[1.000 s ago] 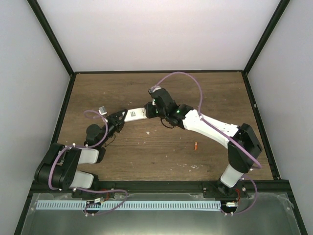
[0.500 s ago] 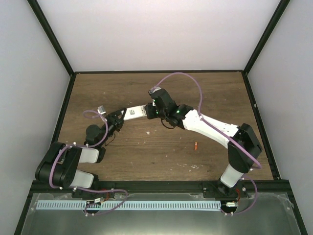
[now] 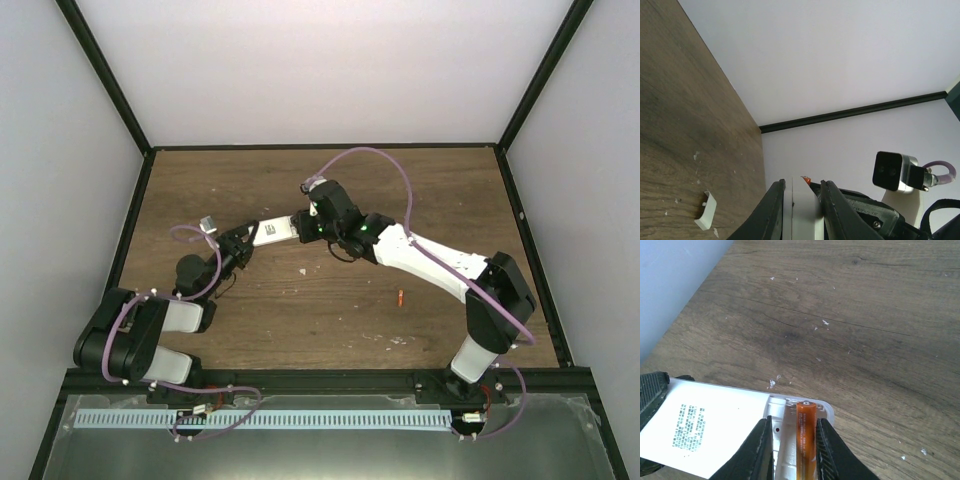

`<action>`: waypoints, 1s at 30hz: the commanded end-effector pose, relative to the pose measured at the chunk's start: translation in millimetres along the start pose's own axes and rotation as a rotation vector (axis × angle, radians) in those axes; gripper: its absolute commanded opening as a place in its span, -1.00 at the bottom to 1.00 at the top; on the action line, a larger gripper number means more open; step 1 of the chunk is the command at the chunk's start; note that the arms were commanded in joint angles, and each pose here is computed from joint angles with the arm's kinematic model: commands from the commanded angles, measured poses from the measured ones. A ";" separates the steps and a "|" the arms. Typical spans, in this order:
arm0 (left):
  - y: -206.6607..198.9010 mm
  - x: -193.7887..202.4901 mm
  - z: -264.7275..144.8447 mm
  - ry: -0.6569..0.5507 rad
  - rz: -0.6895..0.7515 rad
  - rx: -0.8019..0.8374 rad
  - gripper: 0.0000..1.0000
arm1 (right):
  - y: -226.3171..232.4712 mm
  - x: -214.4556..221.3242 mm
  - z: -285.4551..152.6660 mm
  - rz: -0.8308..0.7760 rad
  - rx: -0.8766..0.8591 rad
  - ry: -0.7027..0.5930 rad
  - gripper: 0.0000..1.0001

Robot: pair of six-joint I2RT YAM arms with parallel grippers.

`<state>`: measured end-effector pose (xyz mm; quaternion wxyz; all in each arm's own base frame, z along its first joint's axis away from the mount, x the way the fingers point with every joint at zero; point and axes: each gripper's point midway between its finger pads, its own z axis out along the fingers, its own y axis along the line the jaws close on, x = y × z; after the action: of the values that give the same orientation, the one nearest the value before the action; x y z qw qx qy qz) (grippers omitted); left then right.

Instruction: Load the batteries into the remote control

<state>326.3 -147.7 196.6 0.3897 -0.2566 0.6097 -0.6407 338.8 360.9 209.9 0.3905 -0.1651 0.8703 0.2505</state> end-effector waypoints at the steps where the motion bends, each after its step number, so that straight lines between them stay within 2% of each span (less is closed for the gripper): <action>1: -13.3 -2.7 -0.3 -0.015 0.019 0.055 -1.00 | 19.1 -23.3 -7.2 -0.015 -0.059 -0.060 -0.65; 10: -15.8 -2.3 -0.7 -0.012 0.020 0.064 -1.00 | 7.8 -30.2 -17.8 0.009 0.008 -0.087 -0.61; 18: -27.3 3.0 -0.9 0.021 0.030 0.117 -1.00 | 30.1 -70.0 -51.1 0.046 -0.092 -0.164 -0.19; 21: -28.6 3.9 -2.1 0.024 0.021 0.127 -1.00 | 29.1 -72.9 -53.3 0.119 -0.154 -0.128 -0.07; 30: -29.9 4.3 -6.8 0.017 0.018 0.121 -1.00 | -1.3 -55.5 -46.3 0.396 -0.265 0.020 0.05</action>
<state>320.9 -151.1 202.7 0.3843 -0.2433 0.6005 -0.6577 357.9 342.1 282.7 0.3671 -0.0784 0.8435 0.3841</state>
